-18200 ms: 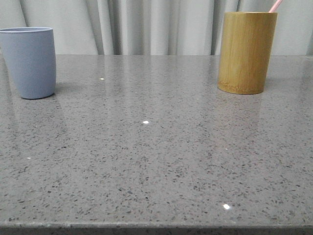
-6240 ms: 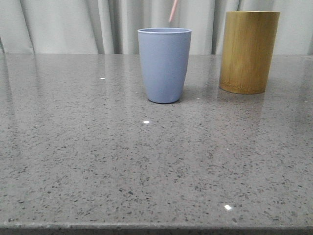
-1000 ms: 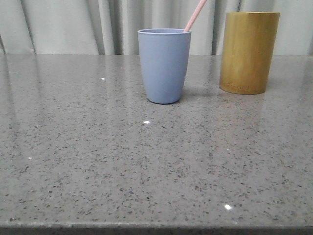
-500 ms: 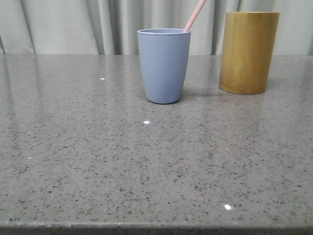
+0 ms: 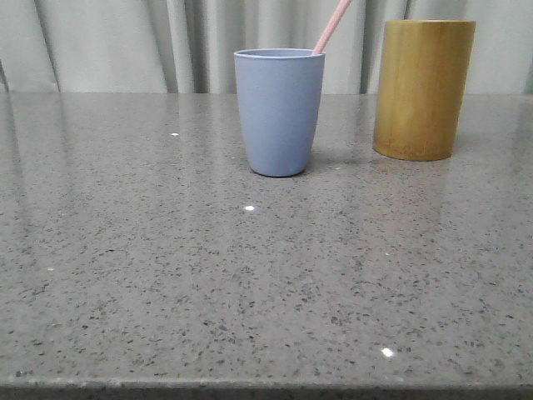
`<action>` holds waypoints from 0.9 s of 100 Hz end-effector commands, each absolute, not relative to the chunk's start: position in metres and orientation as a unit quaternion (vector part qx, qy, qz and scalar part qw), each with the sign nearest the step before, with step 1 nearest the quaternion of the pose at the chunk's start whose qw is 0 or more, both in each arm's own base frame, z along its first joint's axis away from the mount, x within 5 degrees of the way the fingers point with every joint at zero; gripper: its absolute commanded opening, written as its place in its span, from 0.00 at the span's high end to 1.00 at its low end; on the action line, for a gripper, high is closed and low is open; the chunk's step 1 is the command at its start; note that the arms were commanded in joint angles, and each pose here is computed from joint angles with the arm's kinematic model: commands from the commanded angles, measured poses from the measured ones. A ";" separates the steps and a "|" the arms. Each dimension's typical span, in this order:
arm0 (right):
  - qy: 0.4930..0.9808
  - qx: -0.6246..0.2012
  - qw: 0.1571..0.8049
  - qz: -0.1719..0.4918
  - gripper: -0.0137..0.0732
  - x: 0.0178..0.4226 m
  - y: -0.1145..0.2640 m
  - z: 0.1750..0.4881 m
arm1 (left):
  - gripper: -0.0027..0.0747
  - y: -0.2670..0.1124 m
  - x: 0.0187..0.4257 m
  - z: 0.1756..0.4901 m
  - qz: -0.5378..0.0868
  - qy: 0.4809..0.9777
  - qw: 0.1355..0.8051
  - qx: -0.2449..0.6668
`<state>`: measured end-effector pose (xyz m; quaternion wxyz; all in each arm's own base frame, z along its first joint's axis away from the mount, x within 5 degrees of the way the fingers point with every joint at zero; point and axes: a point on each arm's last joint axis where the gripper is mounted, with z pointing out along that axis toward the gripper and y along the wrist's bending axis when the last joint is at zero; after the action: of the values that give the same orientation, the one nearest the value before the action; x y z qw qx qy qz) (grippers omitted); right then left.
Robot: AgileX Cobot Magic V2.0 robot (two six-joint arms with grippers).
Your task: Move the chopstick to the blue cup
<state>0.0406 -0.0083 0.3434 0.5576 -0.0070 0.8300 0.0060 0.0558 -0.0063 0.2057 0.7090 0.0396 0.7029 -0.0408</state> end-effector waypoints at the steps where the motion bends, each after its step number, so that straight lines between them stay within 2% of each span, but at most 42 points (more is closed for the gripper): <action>1: 0.808 -0.013 0.589 -0.002 0.92 0.043 -0.009 0.352 | 0.99 -0.006 0.053 0.211 -0.047 0.665 0.745 0.035; 21: 0.781 -0.022 0.624 0.010 0.92 0.037 -0.008 0.332 | 0.99 -0.006 0.053 0.211 -0.047 0.665 0.745 0.035; 45: 0.689 -0.050 0.722 0.044 0.92 0.033 -0.001 0.289 | 0.99 -0.006 0.053 0.211 -0.047 0.665 0.745 0.035; 54: 0.667 -0.059 0.740 0.059 0.92 0.034 0.003 0.271 | 0.99 -0.006 0.053 0.211 -0.047 0.665 0.745 0.035; 70: 0.683 -0.051 0.726 0.055 0.92 0.044 0.006 0.243 | 0.99 -0.006 0.053 0.211 -0.047 0.665 0.745 0.035; 90: 0.675 -0.009 0.736 0.048 0.92 0.050 0.004 0.227 | 0.99 -0.006 0.053 0.211 -0.047 0.665 0.745 0.035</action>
<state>0.0522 0.0056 0.2115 0.6783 -0.0197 0.7326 0.0534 0.0558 -0.0063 0.2057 0.7090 0.0396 0.7029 -0.0408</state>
